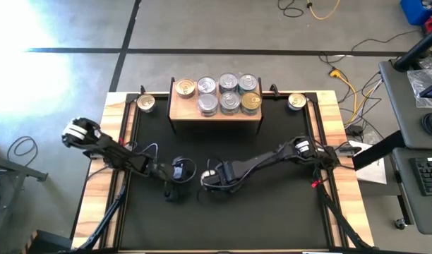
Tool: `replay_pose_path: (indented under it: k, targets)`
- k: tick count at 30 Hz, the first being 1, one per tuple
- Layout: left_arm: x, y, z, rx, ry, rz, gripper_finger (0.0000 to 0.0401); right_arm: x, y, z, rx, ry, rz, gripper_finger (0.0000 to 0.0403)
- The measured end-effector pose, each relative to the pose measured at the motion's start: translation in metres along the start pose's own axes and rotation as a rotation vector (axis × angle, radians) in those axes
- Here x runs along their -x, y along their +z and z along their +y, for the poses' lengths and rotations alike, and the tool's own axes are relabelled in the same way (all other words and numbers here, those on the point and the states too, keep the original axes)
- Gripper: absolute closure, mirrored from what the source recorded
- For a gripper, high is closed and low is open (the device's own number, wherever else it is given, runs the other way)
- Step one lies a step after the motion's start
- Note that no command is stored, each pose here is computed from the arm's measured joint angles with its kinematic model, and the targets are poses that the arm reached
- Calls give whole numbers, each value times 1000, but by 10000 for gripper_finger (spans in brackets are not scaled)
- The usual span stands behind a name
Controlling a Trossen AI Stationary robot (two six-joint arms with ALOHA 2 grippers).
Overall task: Stack canned seafood by type on shelf
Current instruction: Put the bottom right blue pink tuna can on the shelf aligned with the other blue pink tuna can
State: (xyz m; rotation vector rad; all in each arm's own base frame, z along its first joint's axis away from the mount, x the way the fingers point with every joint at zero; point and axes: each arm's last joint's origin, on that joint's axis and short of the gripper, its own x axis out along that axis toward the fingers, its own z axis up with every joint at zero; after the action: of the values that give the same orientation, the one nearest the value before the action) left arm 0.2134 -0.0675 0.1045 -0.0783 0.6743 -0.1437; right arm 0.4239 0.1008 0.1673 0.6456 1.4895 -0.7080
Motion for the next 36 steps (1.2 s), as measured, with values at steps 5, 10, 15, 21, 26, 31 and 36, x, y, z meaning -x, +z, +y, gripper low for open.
replay_pose_path:
  k: [5,10,15,21,26,31,36]
  targets:
    - [-14,-3,6,14,40,-24,1,-2,-3,1,40,-2,4,390]
    - [-23,-1,12,0,55,-78,1,-1,1,4,57,34,-23,390]
    - [-33,7,14,-61,74,-145,1,0,4,7,87,70,-44,390]
    - [-58,29,12,-79,6,-175,1,0,17,6,135,109,-82,390]
    - [-75,38,16,-103,-74,-171,1,1,33,0,119,140,-89,390]
    - [-79,39,15,-92,-121,-190,0,4,39,5,139,177,-162,390]
    - [-87,42,15,-64,-144,-220,4,3,38,5,164,177,-156,390]
